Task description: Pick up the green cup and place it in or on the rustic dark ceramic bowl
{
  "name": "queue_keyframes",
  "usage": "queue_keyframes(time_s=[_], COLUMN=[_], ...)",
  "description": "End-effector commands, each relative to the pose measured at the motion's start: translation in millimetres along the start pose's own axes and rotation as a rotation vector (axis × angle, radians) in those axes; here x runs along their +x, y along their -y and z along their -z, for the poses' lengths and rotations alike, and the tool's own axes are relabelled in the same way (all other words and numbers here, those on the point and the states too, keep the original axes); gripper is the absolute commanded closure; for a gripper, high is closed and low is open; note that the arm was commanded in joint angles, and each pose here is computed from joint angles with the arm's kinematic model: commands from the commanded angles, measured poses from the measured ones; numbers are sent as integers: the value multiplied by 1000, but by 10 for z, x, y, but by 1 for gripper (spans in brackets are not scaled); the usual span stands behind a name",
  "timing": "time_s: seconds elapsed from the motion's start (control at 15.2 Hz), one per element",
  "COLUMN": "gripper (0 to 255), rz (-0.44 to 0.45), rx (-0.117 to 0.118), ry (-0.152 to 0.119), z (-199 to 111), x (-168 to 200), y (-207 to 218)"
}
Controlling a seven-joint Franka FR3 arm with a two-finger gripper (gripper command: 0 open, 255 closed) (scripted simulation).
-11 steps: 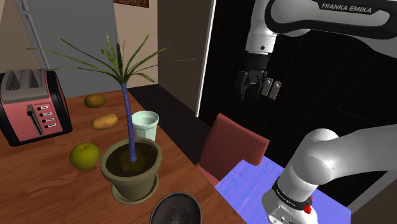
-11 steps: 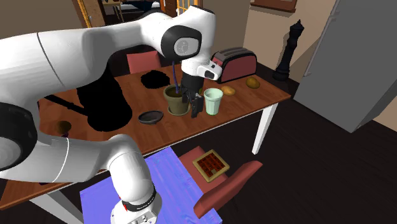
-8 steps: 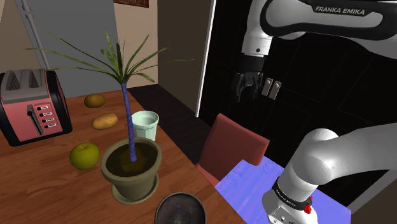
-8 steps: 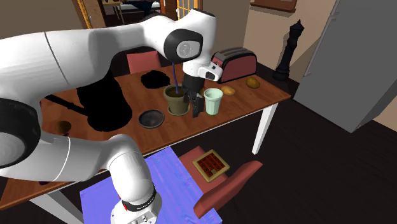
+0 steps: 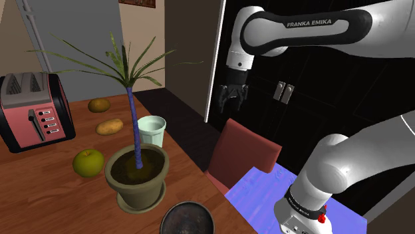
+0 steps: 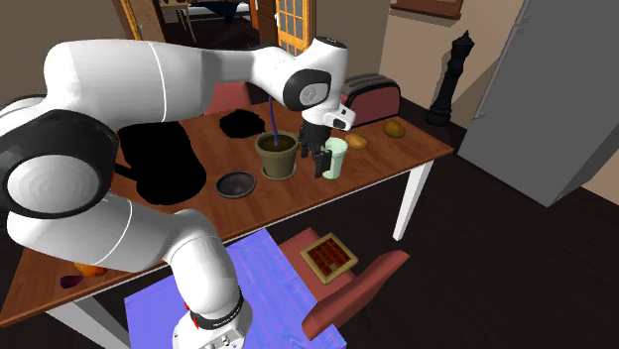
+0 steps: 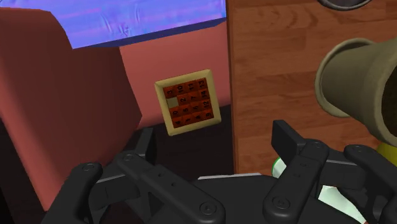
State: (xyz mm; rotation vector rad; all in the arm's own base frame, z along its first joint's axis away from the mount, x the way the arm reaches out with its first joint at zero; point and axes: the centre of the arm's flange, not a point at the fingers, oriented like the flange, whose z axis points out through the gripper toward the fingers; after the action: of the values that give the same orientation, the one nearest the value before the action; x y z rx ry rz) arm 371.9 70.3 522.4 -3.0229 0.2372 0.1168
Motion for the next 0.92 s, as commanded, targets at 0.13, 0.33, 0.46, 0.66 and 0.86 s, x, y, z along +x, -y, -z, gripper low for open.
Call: queue_keyframes(time_s=[0.13,0.33,0.46,0.66,0.86], gripper=[0,0,0,0,0], rz=[1,2,3,4,6], rx=[23,39,50,66,82], ry=[-27,-46,-58,-77,-95], z=[-228,-395,-502,-655,-800], x=[346,607,783,1050,1319], y=[245,432,559,752,947])
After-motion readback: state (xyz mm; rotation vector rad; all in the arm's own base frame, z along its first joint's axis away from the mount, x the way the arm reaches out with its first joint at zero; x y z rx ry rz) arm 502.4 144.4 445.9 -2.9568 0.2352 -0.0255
